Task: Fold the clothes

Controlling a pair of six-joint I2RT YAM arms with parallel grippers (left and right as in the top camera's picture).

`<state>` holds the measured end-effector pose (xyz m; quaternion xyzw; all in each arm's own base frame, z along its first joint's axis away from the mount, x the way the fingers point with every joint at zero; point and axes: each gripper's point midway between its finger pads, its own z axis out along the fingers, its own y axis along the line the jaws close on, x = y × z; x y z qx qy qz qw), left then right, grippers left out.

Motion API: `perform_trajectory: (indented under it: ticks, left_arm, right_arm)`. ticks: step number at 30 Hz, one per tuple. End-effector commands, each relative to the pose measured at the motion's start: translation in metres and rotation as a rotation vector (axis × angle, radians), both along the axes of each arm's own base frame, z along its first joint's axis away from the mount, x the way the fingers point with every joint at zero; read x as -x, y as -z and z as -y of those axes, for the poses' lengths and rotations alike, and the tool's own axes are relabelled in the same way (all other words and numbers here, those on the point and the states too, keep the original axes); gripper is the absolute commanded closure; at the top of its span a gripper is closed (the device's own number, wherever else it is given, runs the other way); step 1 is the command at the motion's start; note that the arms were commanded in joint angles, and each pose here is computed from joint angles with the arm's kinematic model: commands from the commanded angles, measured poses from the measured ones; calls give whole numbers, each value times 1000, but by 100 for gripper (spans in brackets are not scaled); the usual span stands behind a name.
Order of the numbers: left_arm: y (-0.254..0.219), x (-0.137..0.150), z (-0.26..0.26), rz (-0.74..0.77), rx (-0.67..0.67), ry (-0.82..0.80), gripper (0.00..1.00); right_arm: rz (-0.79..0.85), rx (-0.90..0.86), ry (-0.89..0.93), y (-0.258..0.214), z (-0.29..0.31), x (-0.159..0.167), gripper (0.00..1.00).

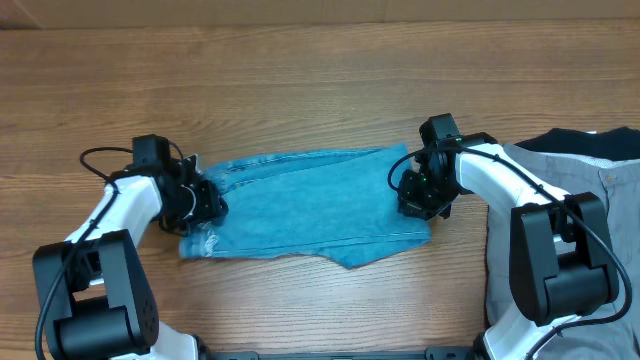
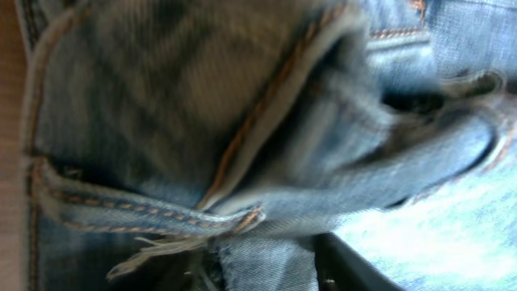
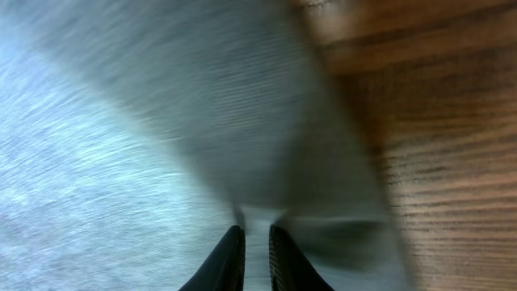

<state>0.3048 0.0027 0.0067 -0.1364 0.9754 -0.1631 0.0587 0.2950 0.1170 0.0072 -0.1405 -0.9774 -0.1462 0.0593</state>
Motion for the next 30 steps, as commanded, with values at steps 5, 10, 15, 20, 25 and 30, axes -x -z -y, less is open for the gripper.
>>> perform_trajectory:
  ticks: [5,10,15,20,25,30]
  left_arm:
    - [-52,-16,-62,-5,-54,-91,16]
    - [-47,-3,-78,-17,-28,-100,3]
    - [-24,20,-58,-52,66,-54,0]
    - [6,31,-34,-36,180,-36,0]
    - [34,42,-25,-76,223,24,3]
    - [60,50,-19,-138,254,37,14]
  right_arm:
    - [10,34,17,-1,8,0,84]
    - [9,33,17,-1,8,0,84]
    - [9,33,17,-1,8,0,84]
    - [8,33,17,-1,8,0,84]
    - [9,33,17,-1,8,0,84]
    - [8,33,17,-1,8,0,84]
